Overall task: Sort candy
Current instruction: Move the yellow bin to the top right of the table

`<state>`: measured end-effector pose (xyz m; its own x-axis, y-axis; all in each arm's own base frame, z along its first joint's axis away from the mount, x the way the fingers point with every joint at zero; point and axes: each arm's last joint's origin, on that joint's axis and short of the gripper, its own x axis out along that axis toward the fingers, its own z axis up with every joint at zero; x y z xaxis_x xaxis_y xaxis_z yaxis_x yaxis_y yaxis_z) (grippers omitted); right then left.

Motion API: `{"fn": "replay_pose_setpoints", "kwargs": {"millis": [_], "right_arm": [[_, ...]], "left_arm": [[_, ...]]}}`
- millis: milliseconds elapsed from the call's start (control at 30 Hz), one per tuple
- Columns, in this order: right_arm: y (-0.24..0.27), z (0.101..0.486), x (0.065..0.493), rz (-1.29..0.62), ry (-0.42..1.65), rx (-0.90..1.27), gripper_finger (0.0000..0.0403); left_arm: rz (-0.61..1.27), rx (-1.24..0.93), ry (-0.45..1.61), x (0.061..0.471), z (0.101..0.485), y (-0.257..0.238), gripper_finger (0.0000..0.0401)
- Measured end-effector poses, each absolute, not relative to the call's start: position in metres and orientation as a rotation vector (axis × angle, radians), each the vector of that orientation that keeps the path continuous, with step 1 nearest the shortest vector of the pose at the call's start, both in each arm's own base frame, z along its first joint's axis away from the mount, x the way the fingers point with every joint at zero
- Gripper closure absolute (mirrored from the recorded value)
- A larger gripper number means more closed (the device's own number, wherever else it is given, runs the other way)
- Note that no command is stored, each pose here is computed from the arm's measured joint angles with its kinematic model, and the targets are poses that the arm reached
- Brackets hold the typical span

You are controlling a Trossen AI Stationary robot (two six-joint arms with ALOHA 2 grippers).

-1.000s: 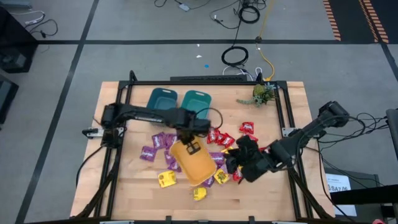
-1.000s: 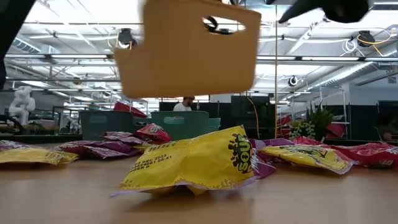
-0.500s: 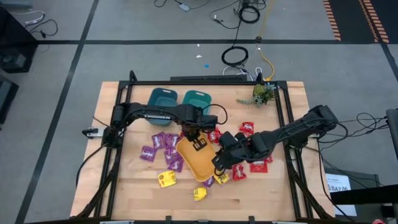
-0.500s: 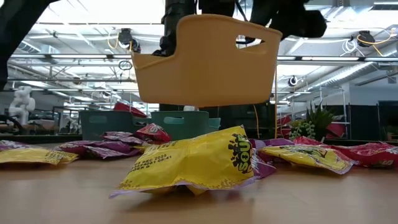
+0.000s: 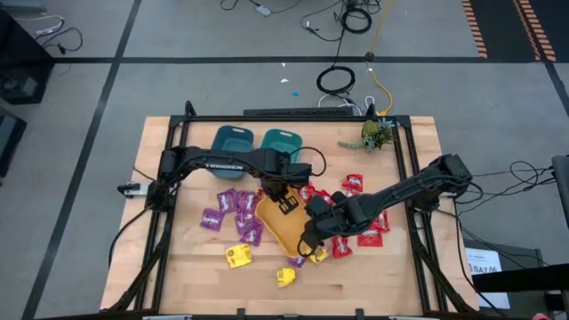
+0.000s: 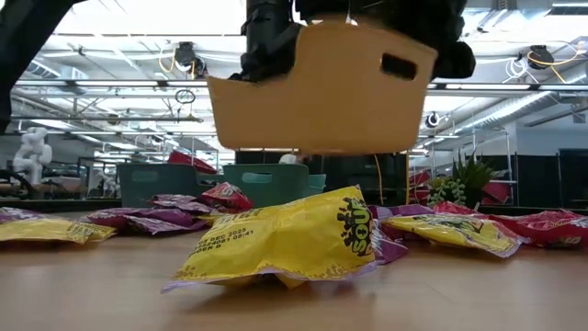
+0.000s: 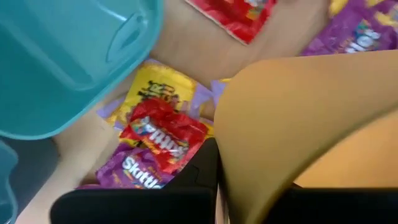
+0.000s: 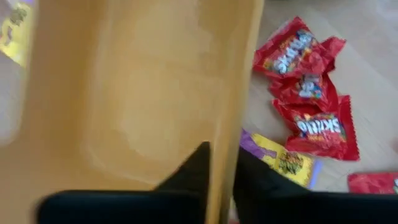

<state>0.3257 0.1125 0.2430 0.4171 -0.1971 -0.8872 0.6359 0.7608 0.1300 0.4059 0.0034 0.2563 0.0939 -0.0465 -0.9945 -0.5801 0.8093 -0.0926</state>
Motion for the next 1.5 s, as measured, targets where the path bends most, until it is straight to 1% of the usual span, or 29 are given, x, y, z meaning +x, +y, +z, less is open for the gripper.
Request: {"fn": "replay_pose_setpoints", "kwargs": {"millis": [33, 67, 233, 333, 433, 700, 800, 900, 1033, 1133, 1267, 1333, 1433, 1500], "right_arm": [[0.113, 0.243, 0.326, -0.55, 1.015, 0.493, 0.0388], [0.113, 0.243, 0.326, -0.551, 1.013, 0.498, 0.0392], [0.112, 0.246, 0.323, -0.551, 1.007, 0.499, 0.04], [0.113, 0.247, 0.324, -0.544, 1.01, 0.5, 0.0401], [0.114, 0.247, 0.323, -0.537, 1.012, 0.492, 0.0401], [0.118, 0.247, 0.324, -0.517, 0.995, 0.479, 0.0402], [0.118, 0.247, 0.324, -0.519, 0.992, 0.479, 0.0402], [0.118, 0.247, 0.323, -0.533, 0.987, 0.506, 0.0403], [0.118, 0.247, 0.323, -0.556, 0.982, 0.548, 0.0403], [0.118, 0.247, 0.321, -0.591, 0.986, 0.583, 0.0403], [0.111, 0.244, 0.316, -0.693, 1.015, 0.633, 0.0403], [0.108, 0.246, 0.315, -0.711, 1.013, 0.648, 0.0403], [0.1, 0.256, 0.314, -0.711, 0.977, 0.678, 0.0403], [0.09, 0.264, 0.311, -0.738, 0.948, 0.687, 0.0403]], "left_arm": [[0.404, -0.549, 1.442, 0.406, 0.256, 0.002, 0.0387], [0.39, -0.549, 1.441, 0.407, 0.256, 0.001, 0.0387], [0.381, -0.559, 1.427, 0.408, 0.257, 0.001, 0.0386], [0.374, -0.603, 1.434, 0.408, 0.257, 0.004, 0.0384], [0.37, -0.616, 1.432, 0.408, 0.257, 0.005, 0.0368], [0.366, -0.683, 1.411, 0.411, 0.257, 0.006, 0.0304], [0.359, -0.678, 1.405, 0.408, 0.263, 0.006, 0.0296], [0.337, -0.669, 1.368, 0.4, 0.279, 0.005, 0.0295], [0.348, -0.632, 1.279, 0.382, 0.312, 0.006, 0.0294], [0.372, -0.587, 1.185, 0.36, 0.344, 0.008, 0.0294], [0.438, -0.486, 1.041, 0.321, 0.387, 0.001, 0.0294], [0.479, -0.417, 0.982, 0.3, 0.404, -0.007, 0.0294], [0.531, -0.309, 0.895, 0.267, 0.417, -0.021, 0.0294], [0.563, -0.25, 0.853, 0.245, 0.417, -0.029, 0.0294]]}}
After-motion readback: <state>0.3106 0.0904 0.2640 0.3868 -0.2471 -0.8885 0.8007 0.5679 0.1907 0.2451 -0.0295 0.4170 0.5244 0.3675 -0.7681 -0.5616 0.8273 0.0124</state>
